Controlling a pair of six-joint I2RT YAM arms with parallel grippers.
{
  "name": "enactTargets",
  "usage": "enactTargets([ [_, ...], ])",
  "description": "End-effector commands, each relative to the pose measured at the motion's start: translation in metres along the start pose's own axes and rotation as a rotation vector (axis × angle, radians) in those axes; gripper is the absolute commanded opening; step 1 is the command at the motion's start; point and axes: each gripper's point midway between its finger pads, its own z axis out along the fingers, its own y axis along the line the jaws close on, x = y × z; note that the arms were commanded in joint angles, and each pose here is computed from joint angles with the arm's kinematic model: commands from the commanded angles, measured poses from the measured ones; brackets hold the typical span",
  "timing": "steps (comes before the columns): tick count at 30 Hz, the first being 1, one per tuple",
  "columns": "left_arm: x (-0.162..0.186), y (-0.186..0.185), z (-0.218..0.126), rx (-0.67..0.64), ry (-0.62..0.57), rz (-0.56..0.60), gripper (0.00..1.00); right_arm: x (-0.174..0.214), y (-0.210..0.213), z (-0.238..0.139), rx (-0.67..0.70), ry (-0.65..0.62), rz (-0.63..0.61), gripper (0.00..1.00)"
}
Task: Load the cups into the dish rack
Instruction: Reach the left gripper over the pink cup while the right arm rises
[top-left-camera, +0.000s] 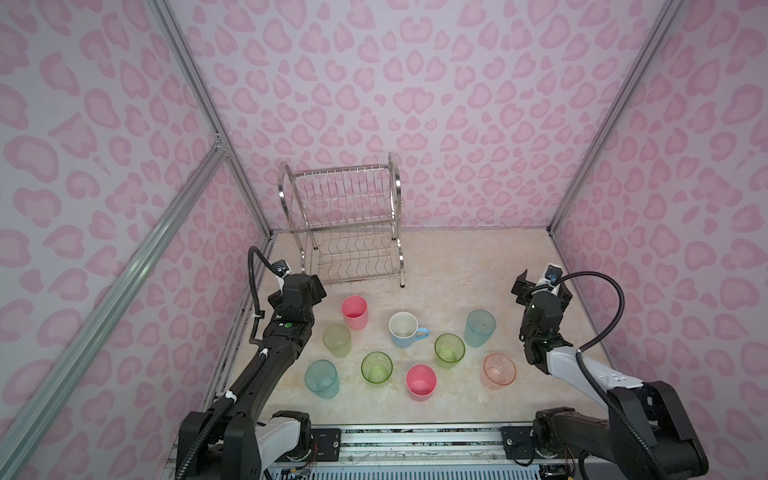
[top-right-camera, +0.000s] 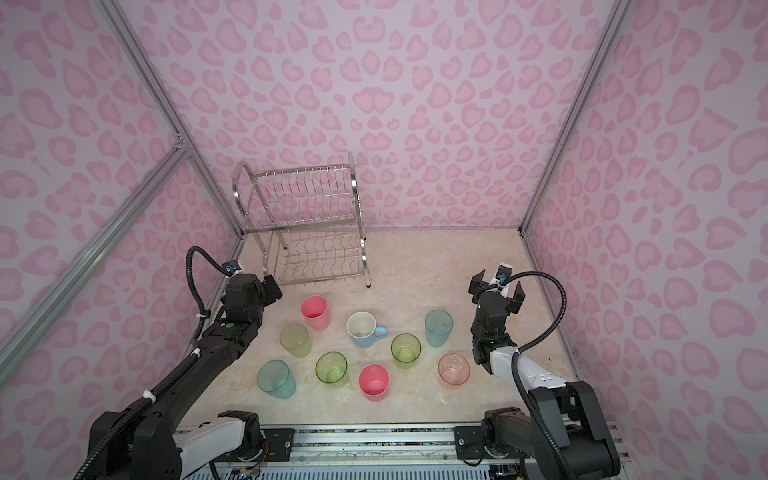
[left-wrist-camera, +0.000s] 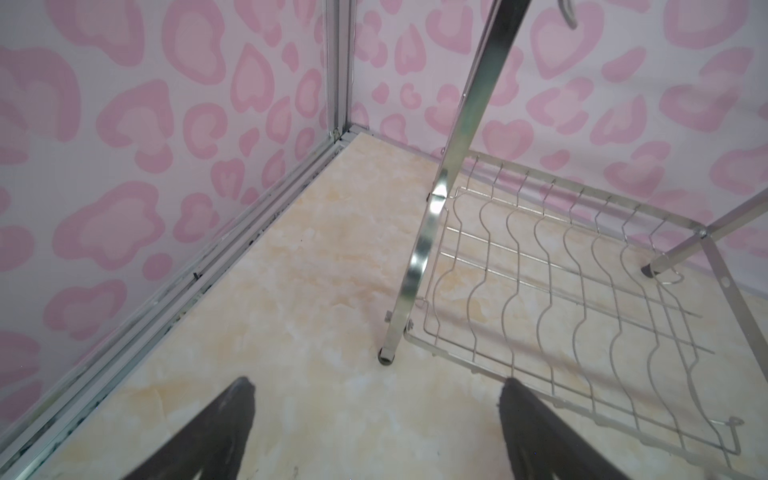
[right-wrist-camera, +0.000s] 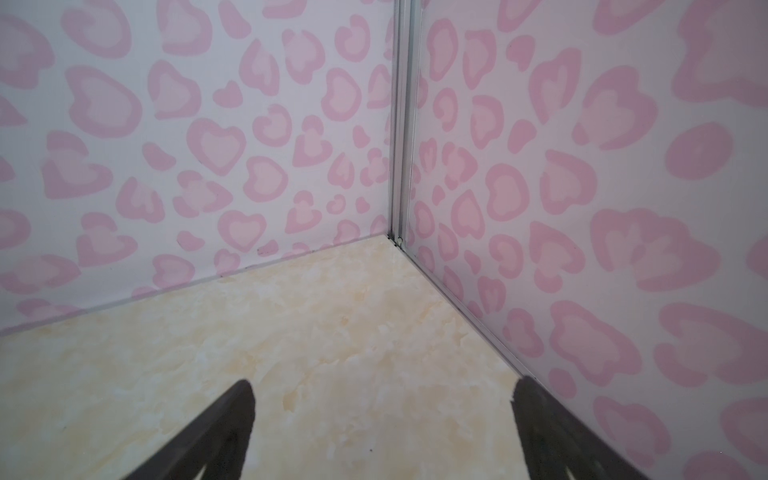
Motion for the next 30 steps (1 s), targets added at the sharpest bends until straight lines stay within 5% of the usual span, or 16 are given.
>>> enactTargets([
  [1,0.031,0.002,-0.014,-0.005,0.163,-0.014,0.90,0.016,0.005,-0.003,-0.019,0.128,0.029,0.93],
  [9,0.081,-0.027,-0.032,0.131,0.471,0.037,0.77,-0.007,0.064,-0.006,-0.259,0.222,0.075,0.89],
  [18,0.103,-0.053,-0.051,0.251,0.663,0.104,0.66,0.002,0.141,-0.033,-0.516,0.347,0.024,0.83],
  [30,0.107,-0.073,-0.053,0.267,0.690,0.226,0.54,0.005,0.171,-0.042,-0.591,0.364,-0.006,0.82],
])
